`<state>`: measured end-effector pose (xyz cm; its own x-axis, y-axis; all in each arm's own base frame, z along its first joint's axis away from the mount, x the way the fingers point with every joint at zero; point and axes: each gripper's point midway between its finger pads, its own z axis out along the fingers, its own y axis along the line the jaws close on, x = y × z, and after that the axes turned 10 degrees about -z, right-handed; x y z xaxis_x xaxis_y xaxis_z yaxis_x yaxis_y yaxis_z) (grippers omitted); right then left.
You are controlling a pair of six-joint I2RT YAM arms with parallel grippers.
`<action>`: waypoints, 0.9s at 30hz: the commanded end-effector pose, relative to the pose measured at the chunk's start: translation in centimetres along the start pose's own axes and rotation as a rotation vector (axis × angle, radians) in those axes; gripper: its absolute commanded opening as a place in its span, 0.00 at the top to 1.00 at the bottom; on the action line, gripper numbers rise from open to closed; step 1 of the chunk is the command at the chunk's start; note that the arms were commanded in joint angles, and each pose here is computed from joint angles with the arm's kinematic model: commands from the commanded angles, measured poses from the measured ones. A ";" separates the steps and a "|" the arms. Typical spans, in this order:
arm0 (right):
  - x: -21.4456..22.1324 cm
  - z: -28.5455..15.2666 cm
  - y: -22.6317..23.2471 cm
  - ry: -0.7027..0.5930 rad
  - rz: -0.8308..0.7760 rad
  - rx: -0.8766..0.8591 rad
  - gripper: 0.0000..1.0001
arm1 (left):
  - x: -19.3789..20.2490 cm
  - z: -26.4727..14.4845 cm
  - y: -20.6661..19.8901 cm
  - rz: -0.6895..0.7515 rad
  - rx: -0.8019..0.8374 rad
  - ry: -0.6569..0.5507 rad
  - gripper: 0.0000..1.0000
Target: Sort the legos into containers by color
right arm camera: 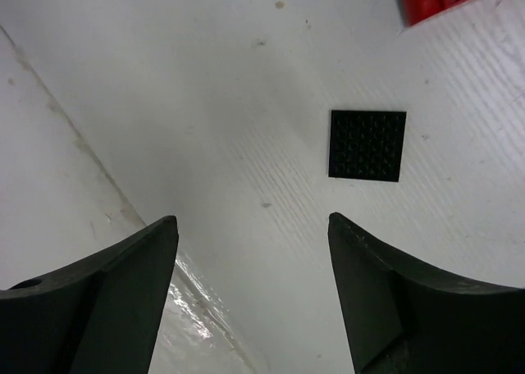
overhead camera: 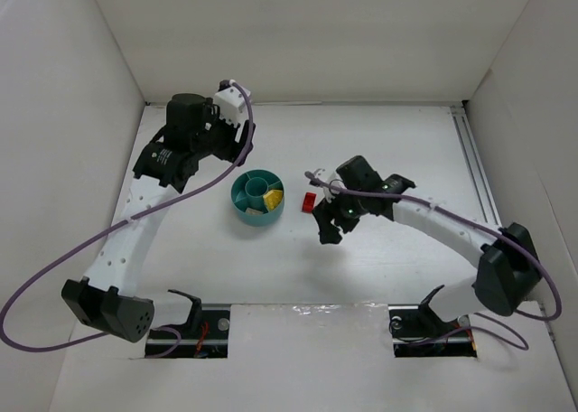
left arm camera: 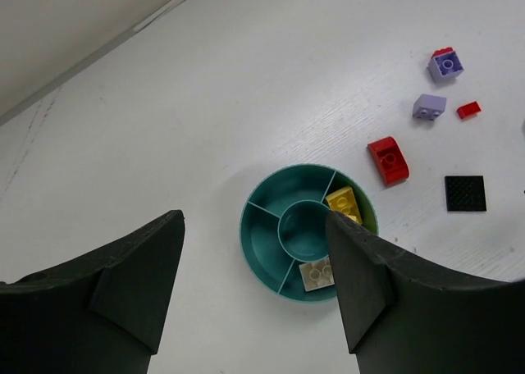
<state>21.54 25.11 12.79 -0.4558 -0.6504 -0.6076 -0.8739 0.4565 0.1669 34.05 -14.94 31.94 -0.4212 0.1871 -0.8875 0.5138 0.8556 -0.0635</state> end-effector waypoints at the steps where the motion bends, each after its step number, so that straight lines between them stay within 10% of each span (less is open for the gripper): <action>1: 1.5 1.6 -1.6 0.137 0.008 0.062 0.22 | -0.9 -0.3 0.8 -0.037 -0.057 -0.043 0.33; 27: 3.4 6.9 -5.3 0.346 0.026 0.194 0.12 | 0.2 -0.1 1.2 -0.020 -0.076 -0.031 0.31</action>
<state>24.23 23.45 3.41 -0.5601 -0.7896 -0.2508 -0.8216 0.5681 0.0462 34.60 -14.02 30.53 -0.4516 0.1625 -0.8773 0.4463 0.8925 -0.0645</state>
